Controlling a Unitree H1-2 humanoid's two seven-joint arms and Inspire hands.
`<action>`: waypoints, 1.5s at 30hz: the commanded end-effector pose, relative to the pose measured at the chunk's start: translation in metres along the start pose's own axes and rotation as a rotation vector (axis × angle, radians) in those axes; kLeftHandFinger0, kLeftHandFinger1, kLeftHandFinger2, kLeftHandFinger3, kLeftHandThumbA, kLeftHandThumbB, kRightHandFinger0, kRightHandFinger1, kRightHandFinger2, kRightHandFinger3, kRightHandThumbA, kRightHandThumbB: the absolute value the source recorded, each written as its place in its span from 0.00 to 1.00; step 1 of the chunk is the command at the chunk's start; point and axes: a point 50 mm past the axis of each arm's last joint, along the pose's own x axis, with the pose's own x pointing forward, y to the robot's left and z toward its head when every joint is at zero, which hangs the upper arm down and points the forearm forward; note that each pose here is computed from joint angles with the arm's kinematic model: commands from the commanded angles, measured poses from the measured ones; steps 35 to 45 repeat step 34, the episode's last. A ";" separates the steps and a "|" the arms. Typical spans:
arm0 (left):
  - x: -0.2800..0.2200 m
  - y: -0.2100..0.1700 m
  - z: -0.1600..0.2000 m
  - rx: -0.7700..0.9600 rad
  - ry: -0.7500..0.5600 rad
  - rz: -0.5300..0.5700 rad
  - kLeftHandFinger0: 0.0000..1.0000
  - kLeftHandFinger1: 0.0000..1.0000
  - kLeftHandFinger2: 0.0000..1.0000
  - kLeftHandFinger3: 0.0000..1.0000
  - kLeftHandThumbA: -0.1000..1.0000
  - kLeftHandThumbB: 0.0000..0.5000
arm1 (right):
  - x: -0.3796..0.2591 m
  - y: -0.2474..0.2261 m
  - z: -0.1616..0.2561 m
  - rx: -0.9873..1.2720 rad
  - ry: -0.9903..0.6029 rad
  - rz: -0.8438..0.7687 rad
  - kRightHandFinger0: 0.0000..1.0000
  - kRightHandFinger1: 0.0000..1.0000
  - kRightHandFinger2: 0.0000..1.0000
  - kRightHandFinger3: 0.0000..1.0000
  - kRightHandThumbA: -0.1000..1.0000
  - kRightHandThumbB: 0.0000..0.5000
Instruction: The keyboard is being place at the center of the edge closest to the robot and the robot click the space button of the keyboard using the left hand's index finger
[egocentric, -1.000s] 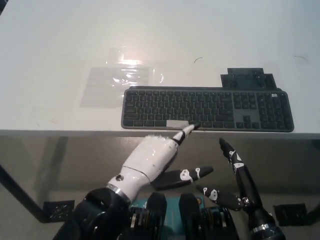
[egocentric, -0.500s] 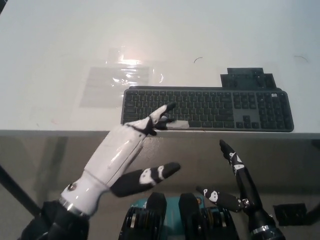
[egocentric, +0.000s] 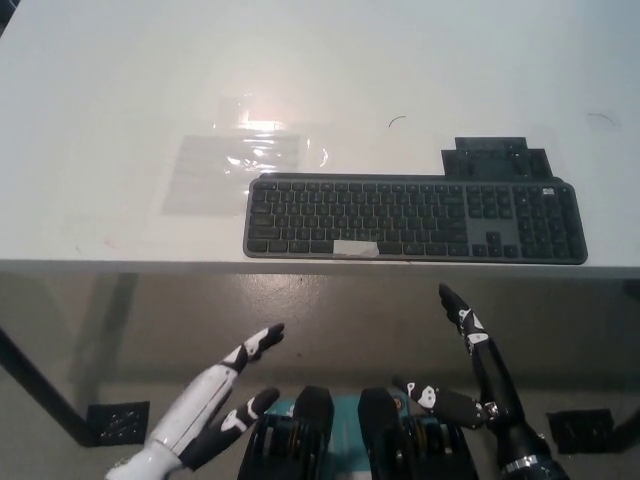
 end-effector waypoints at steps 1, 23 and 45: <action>-0.001 0.003 -0.018 -0.068 -0.097 0.093 1.00 1.00 1.00 1.00 1.00 0.90 | 0.008 0.005 0.015 0.020 -0.091 -0.013 1.00 1.00 1.00 1.00 1.00 0.65; 0.005 0.004 -0.066 -0.187 0.036 0.143 1.00 1.00 1.00 1.00 1.00 0.72 | 0.011 0.006 0.018 0.020 -0.103 -0.009 1.00 1.00 1.00 1.00 1.00 0.66; 0.007 0.006 -0.064 -0.158 0.020 0.146 1.00 1.00 1.00 1.00 1.00 0.76 | 0.013 0.005 0.019 0.025 -0.107 -0.015 1.00 1.00 1.00 1.00 1.00 0.66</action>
